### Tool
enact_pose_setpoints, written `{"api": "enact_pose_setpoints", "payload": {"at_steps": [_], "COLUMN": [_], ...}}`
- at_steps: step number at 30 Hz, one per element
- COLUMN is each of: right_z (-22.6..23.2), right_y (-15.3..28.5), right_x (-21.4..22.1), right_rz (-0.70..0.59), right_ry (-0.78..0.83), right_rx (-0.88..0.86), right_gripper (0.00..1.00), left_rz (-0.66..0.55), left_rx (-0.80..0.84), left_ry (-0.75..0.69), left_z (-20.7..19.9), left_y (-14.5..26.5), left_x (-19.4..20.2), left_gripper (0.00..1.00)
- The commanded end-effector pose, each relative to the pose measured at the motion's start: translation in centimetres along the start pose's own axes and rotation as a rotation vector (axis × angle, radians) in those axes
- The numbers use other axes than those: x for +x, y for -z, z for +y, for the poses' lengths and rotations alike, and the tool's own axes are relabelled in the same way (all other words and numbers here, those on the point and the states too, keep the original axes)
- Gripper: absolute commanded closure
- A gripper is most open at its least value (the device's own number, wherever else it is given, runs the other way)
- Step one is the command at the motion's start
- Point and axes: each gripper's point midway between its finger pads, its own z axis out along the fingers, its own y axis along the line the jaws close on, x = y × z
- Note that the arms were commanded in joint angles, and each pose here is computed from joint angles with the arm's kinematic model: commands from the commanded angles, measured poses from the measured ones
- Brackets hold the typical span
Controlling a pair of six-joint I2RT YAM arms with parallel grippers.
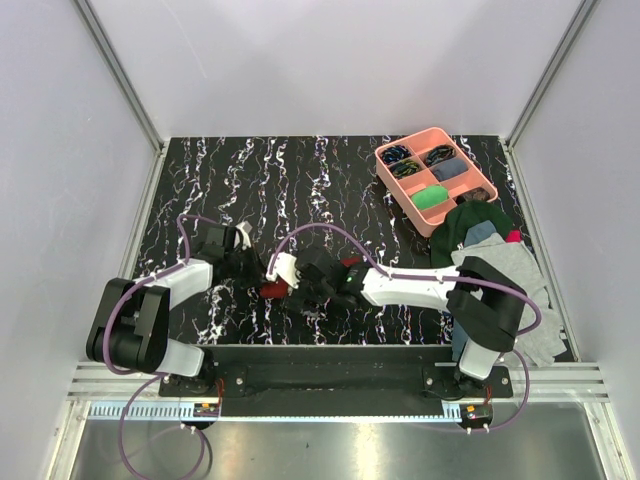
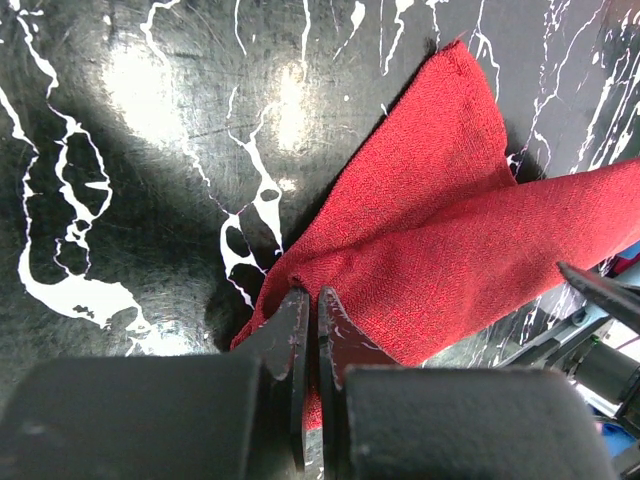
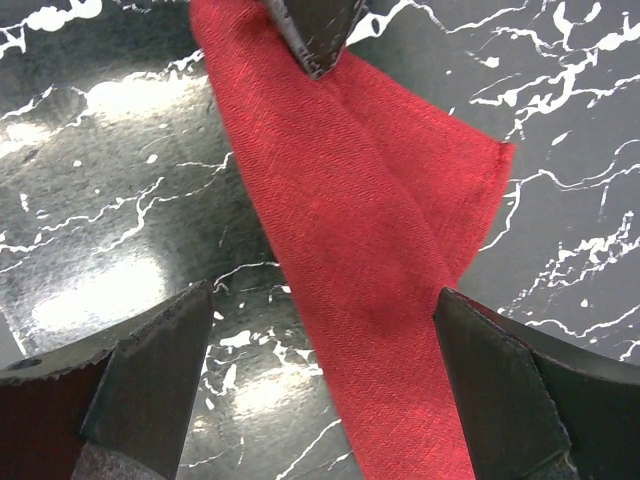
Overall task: Fold the napkin, place the utensils inside, and roll it up
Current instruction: Roll the napkin with the utensil
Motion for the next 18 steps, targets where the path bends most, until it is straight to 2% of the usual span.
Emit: {"api": "enact_pose_setpoints", "payload": {"at_steps": [1,5,6,10,14,18], "right_z": [-3.0,-3.6,-2.7,-4.0,-5.4,-4.2], "right_y": [1.3,1.4,1.7,3.2,3.2,2.9], "right_x": [-3.2,-3.3,-4.1,-5.6,-3.8,-2.9], "right_rz": [-0.090,-0.091,-0.128,-0.192,-0.130,-0.089], "right_ry": [-0.014,-0.028,-0.036,-0.118,-0.173,-0.227], "right_rx": [0.074,0.018,-0.065,-0.184,-0.247,-0.385], "right_gripper": [0.00,0.00,0.00,0.00,0.00,0.00], "left_rz": [0.000,-0.003,-0.008,-0.023,-0.027,-0.025], "left_rx": [-0.013,-0.011,-0.009,-0.005,-0.004,0.002], "left_ry": [-0.060,-0.079,-0.083,-0.109,-0.129,-0.138], "left_z": [-0.2,-0.5,-0.6,-1.1,-1.3,-1.6], "left_y": [0.2,0.3,0.3,0.6,0.7,0.7], "left_x": [-0.1,0.0,-0.1,-0.2,-0.1,0.0], "left_gripper": [1.00,1.00,1.00,1.00,1.00,1.00]}}
